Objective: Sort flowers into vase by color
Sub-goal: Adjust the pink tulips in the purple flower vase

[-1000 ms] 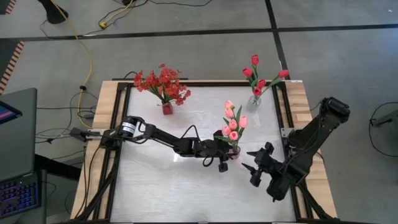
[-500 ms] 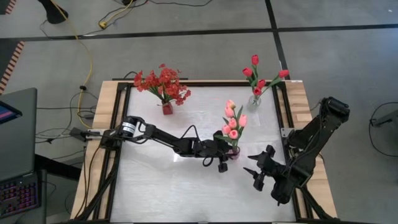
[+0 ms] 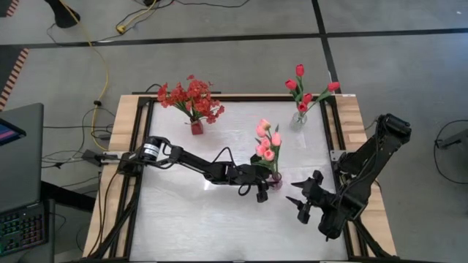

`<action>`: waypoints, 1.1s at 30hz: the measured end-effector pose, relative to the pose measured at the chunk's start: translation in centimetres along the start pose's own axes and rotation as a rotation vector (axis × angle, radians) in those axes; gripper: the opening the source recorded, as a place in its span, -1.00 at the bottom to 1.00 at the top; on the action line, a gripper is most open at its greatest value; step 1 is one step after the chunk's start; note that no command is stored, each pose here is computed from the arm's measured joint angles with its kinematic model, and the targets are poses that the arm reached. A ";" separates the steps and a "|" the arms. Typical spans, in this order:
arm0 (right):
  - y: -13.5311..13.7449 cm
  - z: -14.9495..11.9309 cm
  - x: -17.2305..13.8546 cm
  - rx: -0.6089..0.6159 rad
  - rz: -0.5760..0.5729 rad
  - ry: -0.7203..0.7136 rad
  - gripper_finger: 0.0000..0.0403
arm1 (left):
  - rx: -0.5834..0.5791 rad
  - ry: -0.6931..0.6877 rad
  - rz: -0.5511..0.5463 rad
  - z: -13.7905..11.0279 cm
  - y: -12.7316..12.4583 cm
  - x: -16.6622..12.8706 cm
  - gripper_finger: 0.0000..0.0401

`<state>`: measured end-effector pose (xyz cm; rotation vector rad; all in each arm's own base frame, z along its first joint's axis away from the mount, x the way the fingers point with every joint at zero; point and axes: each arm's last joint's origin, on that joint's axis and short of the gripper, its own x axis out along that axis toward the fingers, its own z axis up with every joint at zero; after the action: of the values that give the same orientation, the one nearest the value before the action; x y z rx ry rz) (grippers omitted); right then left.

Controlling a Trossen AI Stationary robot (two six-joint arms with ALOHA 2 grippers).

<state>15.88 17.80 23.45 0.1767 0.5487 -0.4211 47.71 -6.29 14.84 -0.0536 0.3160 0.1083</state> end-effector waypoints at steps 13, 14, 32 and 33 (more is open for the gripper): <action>0.0 0.0 0.0 -0.001 -0.001 0.000 0.37 | 0.103 0.025 -0.024 -0.2 0.0 0.0 -0.05; 0.0 0.0 0.0 -0.001 -0.001 0.000 0.37 | 0.105 0.024 -0.017 -0.2 0.0 0.0 -0.06; 0.3 -0.6 0.9 0.031 -0.024 0.055 0.37 | 0.136 0.021 -0.034 -0.2 0.0 0.0 -0.52; 0.3 -0.7 1.1 0.034 -0.030 0.074 0.37 | 0.136 0.022 -0.038 -0.2 0.0 0.0 -0.53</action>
<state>16.52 17.91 22.31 0.2172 0.6173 -0.4543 47.66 -6.34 14.65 0.0738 0.3431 0.0489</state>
